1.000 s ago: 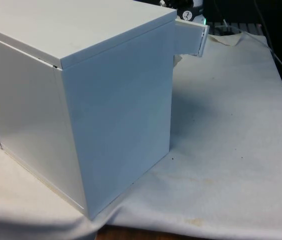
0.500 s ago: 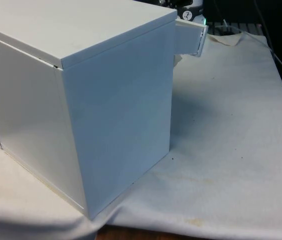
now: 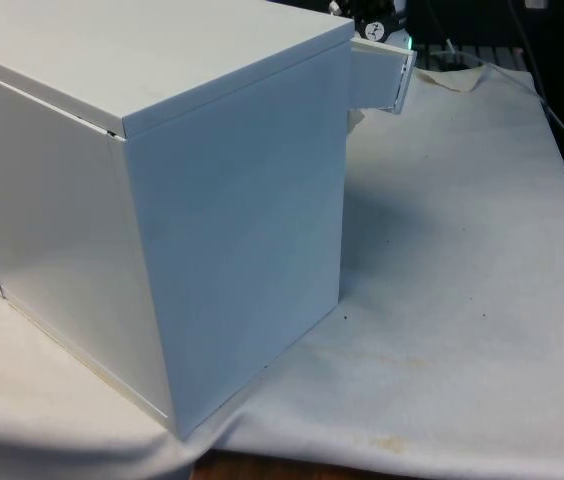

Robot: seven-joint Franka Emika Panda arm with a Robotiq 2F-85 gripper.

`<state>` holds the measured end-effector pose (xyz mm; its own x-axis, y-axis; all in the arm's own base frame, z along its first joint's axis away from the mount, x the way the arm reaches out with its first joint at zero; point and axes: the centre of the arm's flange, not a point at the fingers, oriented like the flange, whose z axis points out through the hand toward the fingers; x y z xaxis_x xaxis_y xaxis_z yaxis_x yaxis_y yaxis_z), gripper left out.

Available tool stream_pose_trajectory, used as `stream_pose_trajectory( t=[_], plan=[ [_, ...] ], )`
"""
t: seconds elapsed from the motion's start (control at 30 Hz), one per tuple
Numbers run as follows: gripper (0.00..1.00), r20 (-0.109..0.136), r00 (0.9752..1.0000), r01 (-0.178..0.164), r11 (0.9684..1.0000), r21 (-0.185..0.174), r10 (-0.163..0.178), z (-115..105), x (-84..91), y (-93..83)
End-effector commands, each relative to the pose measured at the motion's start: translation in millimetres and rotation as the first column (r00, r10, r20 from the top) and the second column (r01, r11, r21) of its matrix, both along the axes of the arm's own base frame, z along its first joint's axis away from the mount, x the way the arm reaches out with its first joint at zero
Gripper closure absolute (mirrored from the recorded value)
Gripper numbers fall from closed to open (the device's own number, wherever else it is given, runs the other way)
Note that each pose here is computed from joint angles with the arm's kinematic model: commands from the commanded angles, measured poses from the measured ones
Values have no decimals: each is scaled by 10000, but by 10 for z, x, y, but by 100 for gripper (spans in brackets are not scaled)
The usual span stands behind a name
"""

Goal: Open the drawer, then close it.

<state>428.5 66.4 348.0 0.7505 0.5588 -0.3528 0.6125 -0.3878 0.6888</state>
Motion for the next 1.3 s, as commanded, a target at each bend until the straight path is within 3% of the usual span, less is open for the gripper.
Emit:
stream_pose_trajectory(
  t=[0.0,0.23,0.6,0.87,1.27],
  plan=[
    [100,0,10000,0,10000,0,0,0,0,0],
    [100,66,10000,68,10000,24,-68,-160,138,-133],
    [100,60,9995,312,9991,-301,-310,-109,180,-225],
    [100,89,9990,433,9972,-601,-429,94,213,-290],
    [100,310,9977,630,9958,-661,-610,276,302,-364]
  ],
)
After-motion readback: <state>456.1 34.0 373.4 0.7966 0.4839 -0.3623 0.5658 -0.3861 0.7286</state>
